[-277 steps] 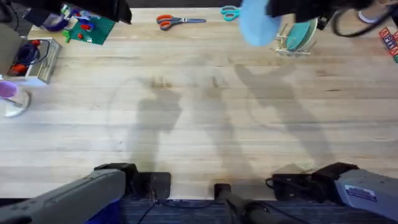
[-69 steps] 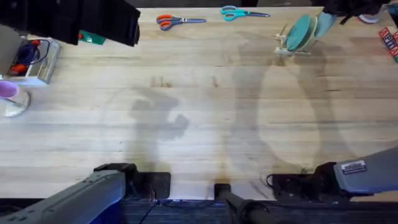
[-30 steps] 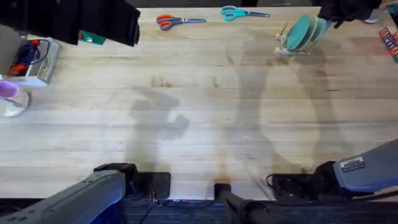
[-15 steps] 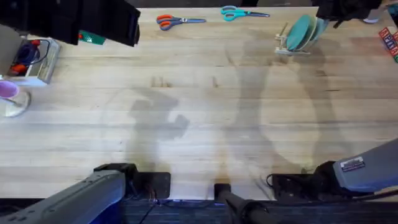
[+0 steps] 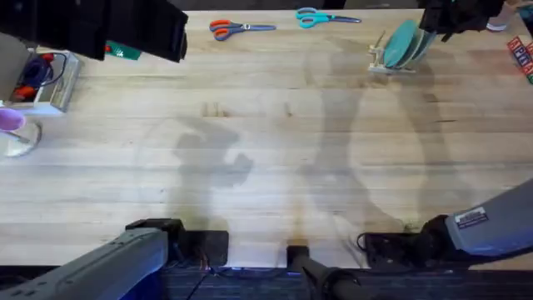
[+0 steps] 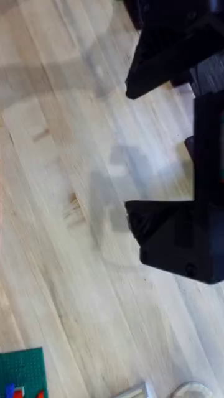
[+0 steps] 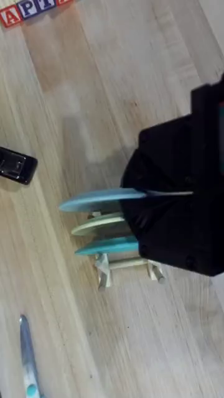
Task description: Pick up the plates from the table one by one and place each into a slot on the dish rack.
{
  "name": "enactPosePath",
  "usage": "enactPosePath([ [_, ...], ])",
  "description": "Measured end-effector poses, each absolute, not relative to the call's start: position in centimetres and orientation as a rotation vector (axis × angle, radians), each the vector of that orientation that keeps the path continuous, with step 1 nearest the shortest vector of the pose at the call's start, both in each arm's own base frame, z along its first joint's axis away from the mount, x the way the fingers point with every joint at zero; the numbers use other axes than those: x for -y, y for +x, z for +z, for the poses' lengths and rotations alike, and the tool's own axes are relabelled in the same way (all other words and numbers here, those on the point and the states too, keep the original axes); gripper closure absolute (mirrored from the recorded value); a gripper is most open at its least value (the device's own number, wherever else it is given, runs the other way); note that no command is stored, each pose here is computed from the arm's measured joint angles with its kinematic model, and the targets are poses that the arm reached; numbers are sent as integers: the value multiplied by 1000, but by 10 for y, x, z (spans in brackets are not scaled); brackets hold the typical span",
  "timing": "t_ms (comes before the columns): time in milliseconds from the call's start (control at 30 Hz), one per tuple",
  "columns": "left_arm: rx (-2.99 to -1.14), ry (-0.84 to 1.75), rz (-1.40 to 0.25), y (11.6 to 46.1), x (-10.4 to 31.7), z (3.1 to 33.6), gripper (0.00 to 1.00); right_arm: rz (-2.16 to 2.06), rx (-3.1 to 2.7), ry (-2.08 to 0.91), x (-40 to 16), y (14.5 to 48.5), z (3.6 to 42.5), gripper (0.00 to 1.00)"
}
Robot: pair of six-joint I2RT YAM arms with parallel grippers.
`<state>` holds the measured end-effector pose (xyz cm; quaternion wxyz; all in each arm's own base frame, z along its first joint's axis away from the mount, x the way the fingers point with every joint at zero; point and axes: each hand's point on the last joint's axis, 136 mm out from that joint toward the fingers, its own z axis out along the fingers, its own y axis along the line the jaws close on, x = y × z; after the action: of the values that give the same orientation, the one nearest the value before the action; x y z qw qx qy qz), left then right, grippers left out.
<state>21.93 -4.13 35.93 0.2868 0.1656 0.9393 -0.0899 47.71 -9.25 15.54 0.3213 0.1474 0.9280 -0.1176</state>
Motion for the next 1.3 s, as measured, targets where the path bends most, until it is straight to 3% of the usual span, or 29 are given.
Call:
enactPosePath([
  [333, -2509, 443, -240, 219, 41, 359, 7, -310, -2435, 390, 94, 477, 156, 969],
  [600, -2510, 442, -240, 219, 41, 359, 7, -312, -2437, 395, 96, 476, 155, 835],
  [1300, -2510, 442, -240, 219, 41, 359, 8, -309, -2407, 398, 96, 475, 169, 729],
])
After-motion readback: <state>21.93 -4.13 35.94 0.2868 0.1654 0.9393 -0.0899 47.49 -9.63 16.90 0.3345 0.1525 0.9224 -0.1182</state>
